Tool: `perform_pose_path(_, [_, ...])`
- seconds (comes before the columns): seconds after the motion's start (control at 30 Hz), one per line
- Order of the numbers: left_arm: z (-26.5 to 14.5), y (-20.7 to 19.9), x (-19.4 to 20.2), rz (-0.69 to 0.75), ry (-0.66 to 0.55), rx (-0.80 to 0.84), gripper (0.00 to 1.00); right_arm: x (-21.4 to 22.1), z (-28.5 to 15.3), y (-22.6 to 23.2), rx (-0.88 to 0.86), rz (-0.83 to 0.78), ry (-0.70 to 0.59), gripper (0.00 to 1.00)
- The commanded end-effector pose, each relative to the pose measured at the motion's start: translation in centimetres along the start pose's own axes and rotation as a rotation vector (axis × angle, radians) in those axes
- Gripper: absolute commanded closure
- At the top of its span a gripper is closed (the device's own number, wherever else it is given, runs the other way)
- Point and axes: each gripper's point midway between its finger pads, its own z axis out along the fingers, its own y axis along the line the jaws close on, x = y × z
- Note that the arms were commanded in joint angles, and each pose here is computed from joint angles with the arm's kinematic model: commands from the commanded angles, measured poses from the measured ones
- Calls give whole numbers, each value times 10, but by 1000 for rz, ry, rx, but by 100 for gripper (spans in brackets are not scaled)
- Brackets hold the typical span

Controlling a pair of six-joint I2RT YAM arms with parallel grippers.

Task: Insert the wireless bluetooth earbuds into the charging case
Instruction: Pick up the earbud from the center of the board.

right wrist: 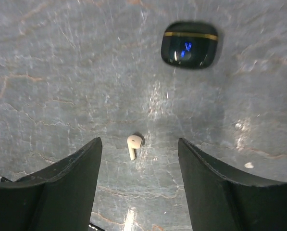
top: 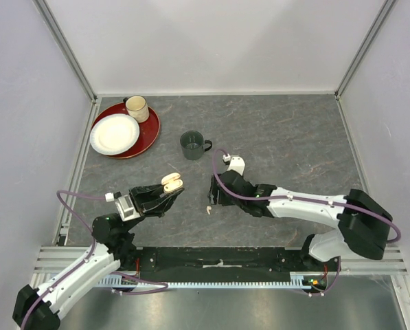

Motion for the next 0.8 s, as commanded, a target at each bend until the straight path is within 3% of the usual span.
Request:
perform_pose_path(0.0, [5, 5, -21, 68, -53, -19, 98, 15, 8, 23, -54, 135, 80, 30])
perform_pose_path(0.43, [1, 4, -34, 93, -91, -24, 98, 49, 31, 42, -35, 106, 161, 43])
perform_pose_path(0.77, [-2, 5, -34, 95, -92, -35, 98, 53, 34, 29, 54, 105, 107, 50])
